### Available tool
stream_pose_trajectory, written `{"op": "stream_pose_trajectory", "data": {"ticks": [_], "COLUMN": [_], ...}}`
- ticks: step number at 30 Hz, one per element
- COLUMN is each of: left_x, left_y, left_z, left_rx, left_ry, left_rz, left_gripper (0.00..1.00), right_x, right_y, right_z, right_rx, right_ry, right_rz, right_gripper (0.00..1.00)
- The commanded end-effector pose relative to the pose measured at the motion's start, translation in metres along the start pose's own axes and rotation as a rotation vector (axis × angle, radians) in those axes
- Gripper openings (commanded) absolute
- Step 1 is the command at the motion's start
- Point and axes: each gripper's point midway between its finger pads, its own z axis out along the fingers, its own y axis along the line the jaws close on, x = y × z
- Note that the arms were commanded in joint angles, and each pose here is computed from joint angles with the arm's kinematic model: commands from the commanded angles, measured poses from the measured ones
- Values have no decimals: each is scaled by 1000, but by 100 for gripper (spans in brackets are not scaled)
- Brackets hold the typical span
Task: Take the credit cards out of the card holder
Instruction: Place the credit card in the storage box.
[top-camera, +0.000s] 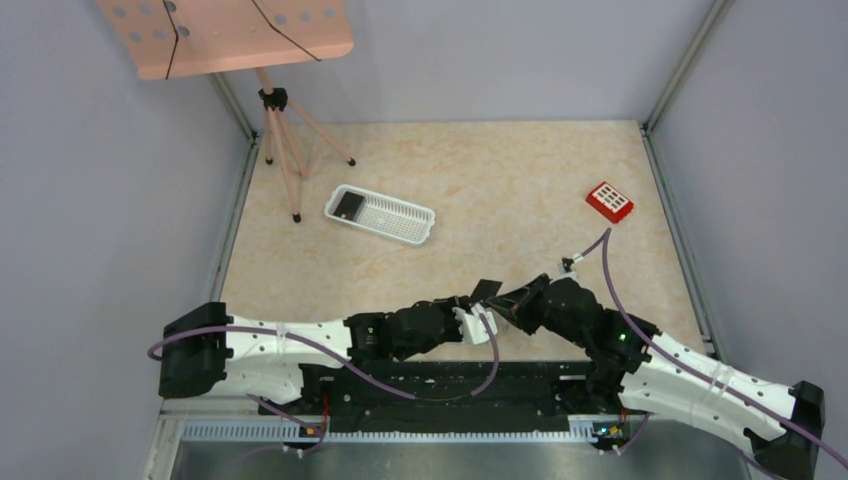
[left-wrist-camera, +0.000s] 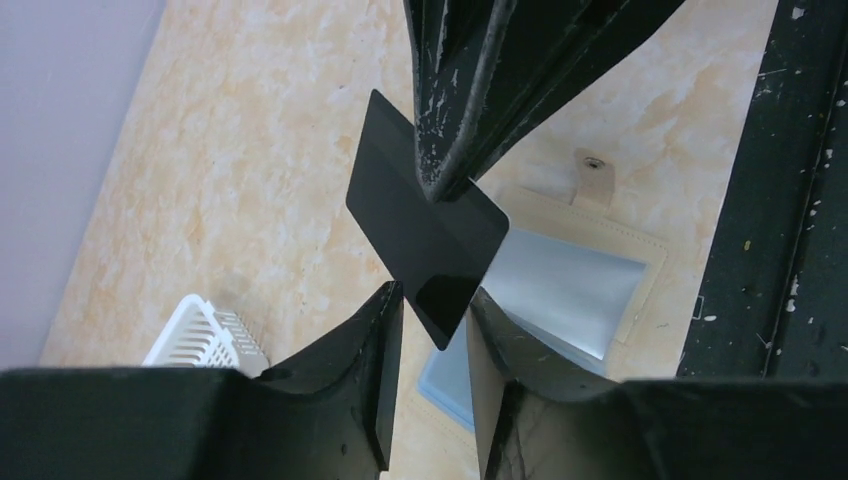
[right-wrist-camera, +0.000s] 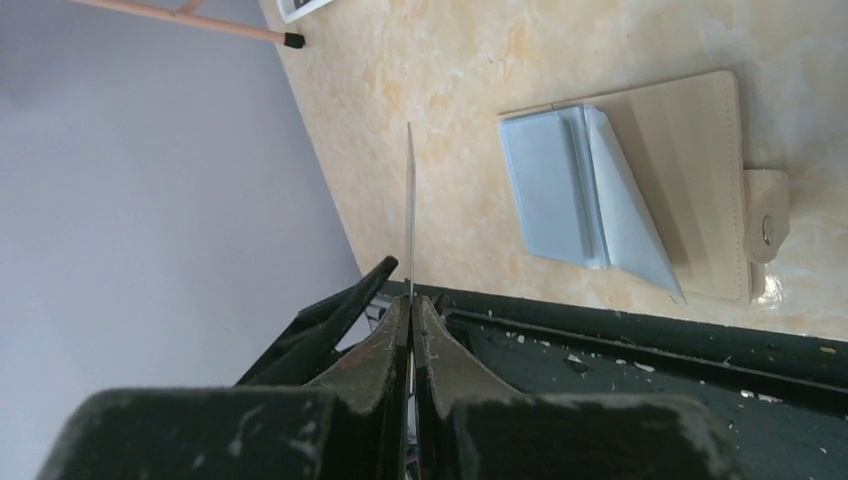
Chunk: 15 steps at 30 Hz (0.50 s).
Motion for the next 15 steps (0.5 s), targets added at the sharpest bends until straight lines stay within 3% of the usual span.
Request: {"op": "stream_pose_trajectory", "data": {"ticks": [1,4,9,12,15], "left_x": [-32,-30,-25,-23,-23], "left_y": [7,5,8,12,19], "left_z": [3,2,0,-3,-4], "left_rx": [-20,-20,-57,-47,-25], "left_ry": [-94,-86,-56,-41,-46], "left_rz": [-53,-92,-223,-336,-492], "left_gripper": [16,0,0,0,0], "right_x": [0,-3,-22,-32,-36], "right_y": [19,18,22,28,31], "right_z": [-3,-3,-14,-26,-34], "right_rx": [-67,-77,-134,-200,-280], "right_ry": [11,-12,-105,-158,-192], "right_rz": [19,-27,-151,-225,-311], "right_gripper": [0,2,41,51,53]}}
